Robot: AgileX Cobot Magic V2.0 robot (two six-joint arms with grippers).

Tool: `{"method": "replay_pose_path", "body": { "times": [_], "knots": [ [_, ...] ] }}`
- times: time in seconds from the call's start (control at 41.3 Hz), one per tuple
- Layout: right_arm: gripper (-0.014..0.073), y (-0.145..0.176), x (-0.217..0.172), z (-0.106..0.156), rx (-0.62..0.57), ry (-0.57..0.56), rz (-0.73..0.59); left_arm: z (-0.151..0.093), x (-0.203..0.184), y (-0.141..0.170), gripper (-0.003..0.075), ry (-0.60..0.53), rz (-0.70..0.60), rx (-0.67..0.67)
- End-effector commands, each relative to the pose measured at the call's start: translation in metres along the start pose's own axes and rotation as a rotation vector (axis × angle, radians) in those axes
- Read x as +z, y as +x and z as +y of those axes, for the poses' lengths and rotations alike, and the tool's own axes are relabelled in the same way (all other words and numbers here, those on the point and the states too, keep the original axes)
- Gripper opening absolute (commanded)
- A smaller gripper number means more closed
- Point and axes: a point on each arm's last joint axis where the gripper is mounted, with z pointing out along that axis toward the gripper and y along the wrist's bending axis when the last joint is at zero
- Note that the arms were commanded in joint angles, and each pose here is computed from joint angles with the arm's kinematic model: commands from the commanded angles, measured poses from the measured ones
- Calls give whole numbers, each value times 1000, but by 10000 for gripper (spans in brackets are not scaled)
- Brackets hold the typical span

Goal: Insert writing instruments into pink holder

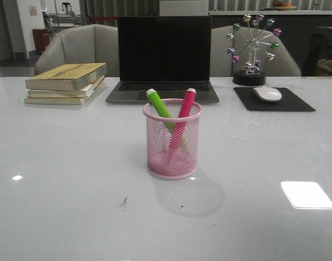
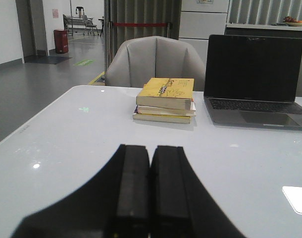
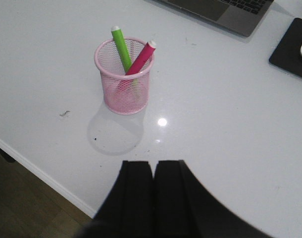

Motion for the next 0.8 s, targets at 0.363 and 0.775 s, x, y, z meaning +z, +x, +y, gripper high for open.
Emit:
{"method": "replay_pose_path", "body": {
  "times": [0.363, 0.775],
  "knots": [
    [57, -14, -5, -1, -1, 6, -101, -1, -2, -9, 92, 6, -126, 36],
    [57, -14, -5, -1, -1, 6, -101, -3, -3, -11, 91, 47, -144, 61]
  ]
}}
